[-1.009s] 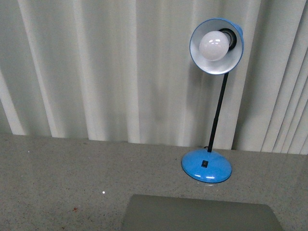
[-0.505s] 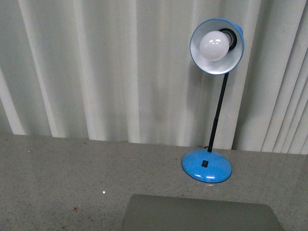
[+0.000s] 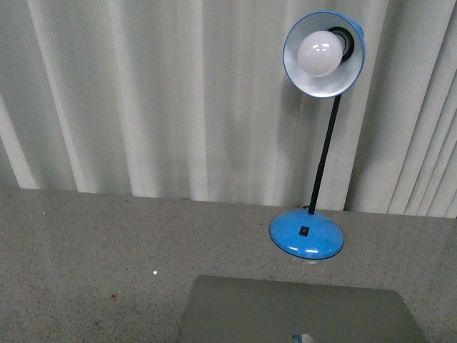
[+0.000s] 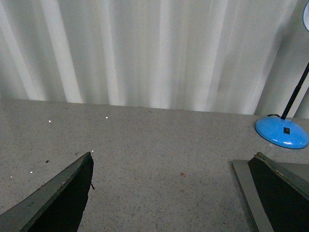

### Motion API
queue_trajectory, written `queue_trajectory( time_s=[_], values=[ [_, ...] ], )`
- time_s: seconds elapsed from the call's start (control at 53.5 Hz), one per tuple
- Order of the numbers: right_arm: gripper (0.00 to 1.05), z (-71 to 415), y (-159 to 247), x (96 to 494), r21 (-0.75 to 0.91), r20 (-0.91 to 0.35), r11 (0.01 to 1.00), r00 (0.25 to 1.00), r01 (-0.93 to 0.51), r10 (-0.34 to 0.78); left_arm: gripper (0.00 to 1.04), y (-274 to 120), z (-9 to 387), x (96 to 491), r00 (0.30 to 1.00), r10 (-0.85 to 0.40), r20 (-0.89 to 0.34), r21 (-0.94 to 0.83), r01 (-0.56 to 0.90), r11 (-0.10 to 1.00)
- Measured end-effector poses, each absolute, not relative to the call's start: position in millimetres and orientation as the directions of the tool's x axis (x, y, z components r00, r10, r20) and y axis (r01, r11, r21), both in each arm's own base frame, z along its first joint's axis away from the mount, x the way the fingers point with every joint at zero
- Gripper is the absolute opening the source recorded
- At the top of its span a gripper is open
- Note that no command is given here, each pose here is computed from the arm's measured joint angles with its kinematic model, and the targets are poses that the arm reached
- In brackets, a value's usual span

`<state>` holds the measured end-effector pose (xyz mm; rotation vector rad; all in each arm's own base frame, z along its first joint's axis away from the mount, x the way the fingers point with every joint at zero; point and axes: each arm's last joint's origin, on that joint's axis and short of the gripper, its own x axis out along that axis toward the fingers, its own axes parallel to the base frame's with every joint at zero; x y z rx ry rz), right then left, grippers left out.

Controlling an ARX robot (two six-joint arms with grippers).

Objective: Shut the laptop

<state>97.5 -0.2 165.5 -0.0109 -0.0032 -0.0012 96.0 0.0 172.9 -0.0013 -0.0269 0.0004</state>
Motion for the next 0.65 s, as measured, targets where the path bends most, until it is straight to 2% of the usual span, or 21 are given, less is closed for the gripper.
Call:
queue_trajectory(
  time_s=[0.654],
  values=[
    [0.97, 165.5, -0.2, 97.5, -0.011, 0.003, 1.0, 1.0, 0.001, -0.001, 0.98, 0.0, 172.9, 96.0, 1.0, 0.0, 0.027, -0.001, 0.0, 1.0]
  ],
)
